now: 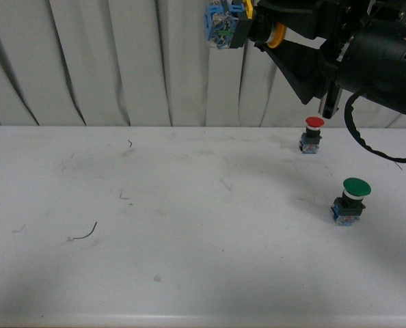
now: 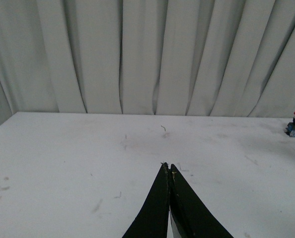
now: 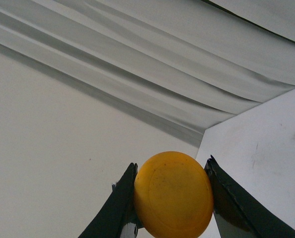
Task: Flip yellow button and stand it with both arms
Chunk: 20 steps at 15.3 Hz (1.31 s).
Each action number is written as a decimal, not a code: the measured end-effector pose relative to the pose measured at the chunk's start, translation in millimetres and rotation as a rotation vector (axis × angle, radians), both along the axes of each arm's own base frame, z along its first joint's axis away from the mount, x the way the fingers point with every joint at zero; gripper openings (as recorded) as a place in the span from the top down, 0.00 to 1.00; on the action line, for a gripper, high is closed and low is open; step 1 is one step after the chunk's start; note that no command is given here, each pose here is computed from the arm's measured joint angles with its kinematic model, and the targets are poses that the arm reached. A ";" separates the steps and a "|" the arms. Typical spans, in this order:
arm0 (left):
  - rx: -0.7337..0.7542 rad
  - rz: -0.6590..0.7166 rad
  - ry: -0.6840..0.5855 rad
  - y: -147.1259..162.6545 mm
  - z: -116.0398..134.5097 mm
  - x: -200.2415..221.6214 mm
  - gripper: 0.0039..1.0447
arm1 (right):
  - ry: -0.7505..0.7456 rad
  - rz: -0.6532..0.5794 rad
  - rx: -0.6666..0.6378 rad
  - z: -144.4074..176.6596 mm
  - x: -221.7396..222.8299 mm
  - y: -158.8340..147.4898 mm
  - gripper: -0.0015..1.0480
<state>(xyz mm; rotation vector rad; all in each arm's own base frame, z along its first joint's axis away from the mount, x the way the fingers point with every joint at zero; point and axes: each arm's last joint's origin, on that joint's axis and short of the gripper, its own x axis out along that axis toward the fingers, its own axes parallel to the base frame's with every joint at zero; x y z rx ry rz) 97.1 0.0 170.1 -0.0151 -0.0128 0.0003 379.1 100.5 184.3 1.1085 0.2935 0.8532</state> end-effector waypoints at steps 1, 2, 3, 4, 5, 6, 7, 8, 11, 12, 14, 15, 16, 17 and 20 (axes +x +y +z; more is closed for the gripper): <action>0.000 0.001 0.026 0.0 -5.3 0.7 0.99 | 0.000 -0.003 0.000 0.0 0.1 -0.2 0.66; 0.000 0.000 0.026 0.0 -5.3 0.7 0.99 | -0.002 -0.004 0.000 0.0 0.1 -0.2 0.66; 0.000 0.000 0.007 0.0 -3.5 0.6 0.99 | -0.001 -0.005 0.000 0.1 0.1 -0.4 0.66; 0.000 0.000 0.016 0.0 -4.4 0.6 0.99 | 0.000 -0.004 -0.001 0.0 0.1 -0.3 0.66; 0.000 0.000 0.015 0.0 -4.3 0.6 0.99 | -0.003 -0.004 0.000 0.7 0.0 -0.4 0.66; 0.000 0.000 0.016 0.0 -4.4 0.6 0.99 | -0.003 -0.005 0.000 0.8 0.0 -0.4 0.66; 0.000 0.000 0.014 0.0 -4.2 0.6 0.99 | -0.004 -0.005 -0.001 0.8 0.0 -0.4 0.66; 0.000 0.000 0.014 0.0 -4.2 0.6 0.89 | -0.013 -0.011 -0.006 1.4 -0.1 -0.4 0.66; 0.000 0.000 0.014 0.0 -4.2 0.6 0.40 | 0.031 -0.139 -0.160 1.2 10.9 -7.0 0.66; 0.000 0.000 0.015 0.0 -4.3 0.6 0.35 | 0.045 -0.188 -0.206 1.9 14.8 -10.2 0.66; 0.000 0.000 0.015 0.0 -4.3 0.6 0.23 | 0.068 -0.265 -0.301 2.7 20.9 -16.5 0.66; 0.000 0.000 0.014 0.0 -4.2 0.6 0.16 | 0.066 -0.316 -0.374 4.3 24.4 -20.1 0.66; 0.000 0.000 0.015 0.0 -4.3 0.6 0.09 | 0.066 -0.364 -0.449 6.0 27.6 -25.1 0.66; 0.001 0.000 0.014 0.0 -4.2 0.6 0.05 | 0.062 -0.402 -0.510 7.3 29.8 -27.4 0.66; 0.001 0.000 0.014 0.0 -4.2 0.6 0.07 | 0.042 -0.518 -0.731 9.8 36.9 -39.8 0.66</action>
